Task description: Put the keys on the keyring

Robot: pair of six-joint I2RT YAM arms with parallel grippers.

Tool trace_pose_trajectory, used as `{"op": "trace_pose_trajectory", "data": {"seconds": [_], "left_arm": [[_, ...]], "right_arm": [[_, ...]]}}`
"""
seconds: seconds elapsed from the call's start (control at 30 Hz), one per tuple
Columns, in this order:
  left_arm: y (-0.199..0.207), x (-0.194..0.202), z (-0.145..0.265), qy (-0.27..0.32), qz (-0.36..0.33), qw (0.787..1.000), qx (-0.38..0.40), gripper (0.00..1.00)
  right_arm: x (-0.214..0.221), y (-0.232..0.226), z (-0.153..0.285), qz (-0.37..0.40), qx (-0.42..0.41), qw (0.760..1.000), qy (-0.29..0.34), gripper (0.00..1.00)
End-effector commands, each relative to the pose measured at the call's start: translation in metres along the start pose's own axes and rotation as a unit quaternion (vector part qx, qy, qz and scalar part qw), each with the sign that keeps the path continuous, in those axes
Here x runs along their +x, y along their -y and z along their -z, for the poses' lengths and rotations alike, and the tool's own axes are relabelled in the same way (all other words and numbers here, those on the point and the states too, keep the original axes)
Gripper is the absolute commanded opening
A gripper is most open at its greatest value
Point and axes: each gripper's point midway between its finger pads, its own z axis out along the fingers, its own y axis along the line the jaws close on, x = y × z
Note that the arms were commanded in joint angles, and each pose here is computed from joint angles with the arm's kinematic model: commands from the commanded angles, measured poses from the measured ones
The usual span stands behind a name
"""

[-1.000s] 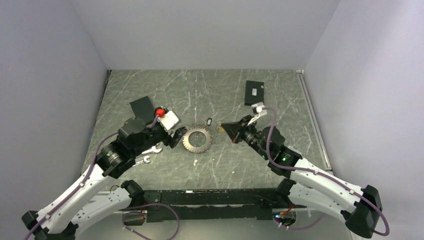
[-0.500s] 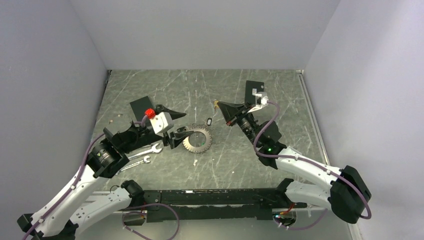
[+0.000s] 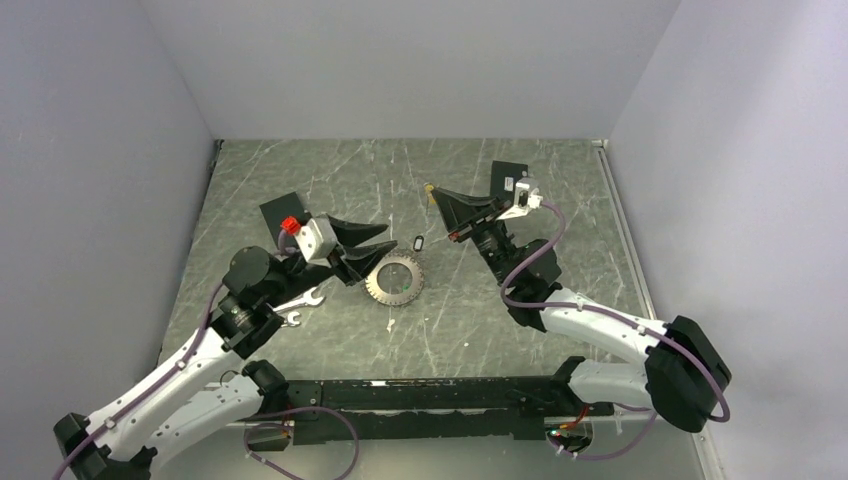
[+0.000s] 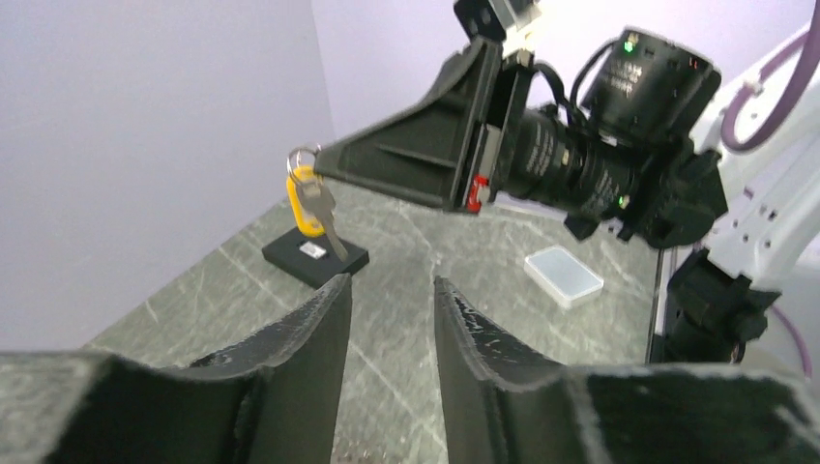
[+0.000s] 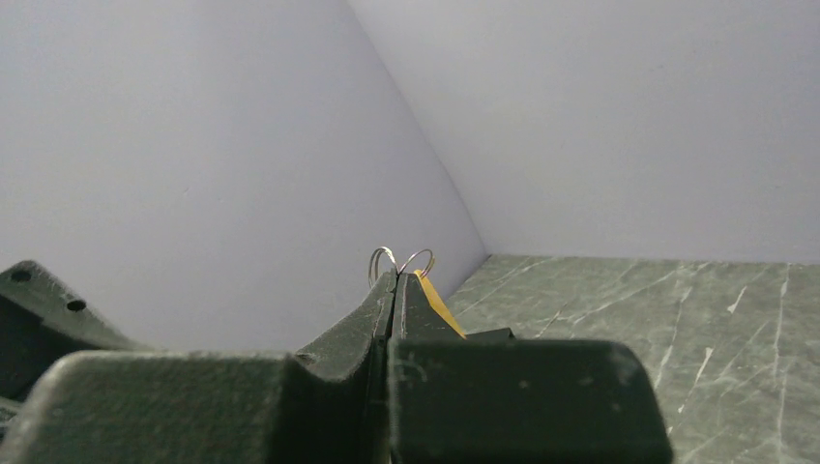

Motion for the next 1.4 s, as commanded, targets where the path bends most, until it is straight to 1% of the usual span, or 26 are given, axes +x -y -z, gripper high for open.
{"op": "trace_pose_trajectory", "data": {"seconds": [0.0,0.1,0.23,0.27,0.3,0.33,0.37,0.4,0.43,0.47,0.5,0.67,0.77,0.83,0.97,1.07,1.2,1.3,1.37], "left_arm": [[-0.011,-0.037,-0.010,0.087,0.006,0.996,-0.024,0.45],[-0.019,-0.032,-0.014,0.083,0.000,0.996,-0.042,0.47],[-0.021,-0.026,-0.019,0.079,-0.006,0.996,-0.041,0.46],[-0.022,-0.025,-0.020,0.079,-0.007,0.996,-0.041,0.45],[-0.022,-0.025,-0.020,0.081,-0.008,0.996,-0.042,0.45],[-0.022,-0.025,-0.021,0.083,-0.007,0.996,-0.043,0.44],[-0.023,-0.025,-0.021,0.085,-0.007,0.995,-0.045,0.44],[-0.023,-0.025,-0.021,0.087,-0.008,0.995,-0.045,0.43],[-0.024,-0.025,-0.021,0.086,-0.009,0.995,-0.047,0.42],[-0.025,-0.024,-0.022,0.085,-0.010,0.995,-0.049,0.41],[-0.026,-0.023,-0.022,0.083,-0.010,0.995,-0.050,0.40],[-0.026,-0.021,-0.023,0.078,-0.009,0.996,-0.052,0.34],[-0.025,-0.022,-0.020,0.076,-0.006,0.996,-0.051,0.34],[-0.022,-0.025,-0.017,0.075,0.000,0.996,-0.048,0.37],[-0.017,-0.036,-0.007,0.074,0.008,0.996,-0.044,0.51],[-0.011,-0.047,0.006,0.082,0.019,0.996,-0.043,0.55],[0.003,-0.053,0.018,0.071,0.037,0.997,-0.020,0.53],[0.013,-0.057,0.024,0.066,0.054,0.996,-0.001,0.49],[0.016,-0.057,0.026,0.062,0.068,0.996,0.003,0.45]], "right_arm": [[-0.031,-0.032,-0.013,-0.011,-0.046,0.997,0.053,0.00],[-0.026,-0.038,-0.013,-0.016,-0.053,0.997,0.048,0.00],[-0.017,-0.047,-0.014,-0.023,-0.061,0.997,0.037,0.00],[-0.015,-0.049,-0.014,-0.025,-0.064,0.997,0.036,0.03],[-0.013,-0.053,-0.015,-0.028,-0.067,0.997,0.032,0.00],[-0.010,-0.055,-0.014,-0.030,-0.069,0.997,0.027,0.00],[0.026,-0.119,0.018,-0.018,-0.262,0.962,-0.080,0.00],[0.035,-0.134,0.032,-0.017,-0.311,0.944,-0.108,0.00],[0.036,-0.141,0.037,-0.077,-0.309,0.938,-0.133,0.00],[0.032,-0.153,0.045,-0.235,-0.285,0.911,-0.184,0.00],[0.031,-0.156,0.046,-0.254,-0.283,0.905,-0.190,0.00],[0.031,-0.158,0.047,-0.256,-0.285,0.904,-0.192,0.00],[0.032,-0.157,0.046,-0.249,-0.280,0.907,-0.192,0.00],[0.034,-0.152,0.044,-0.247,-0.265,0.912,-0.191,0.00],[0.038,-0.142,0.041,-0.240,-0.234,0.923,-0.191,0.00],[0.035,-0.140,0.040,-0.232,-0.226,0.928,-0.185,0.00],[0.031,-0.138,0.036,-0.215,-0.221,0.935,-0.176,0.00],[0.027,-0.139,0.034,-0.206,-0.221,0.938,-0.171,0.00],[0.025,-0.140,0.034,-0.203,-0.224,0.939,-0.167,0.00]]}}
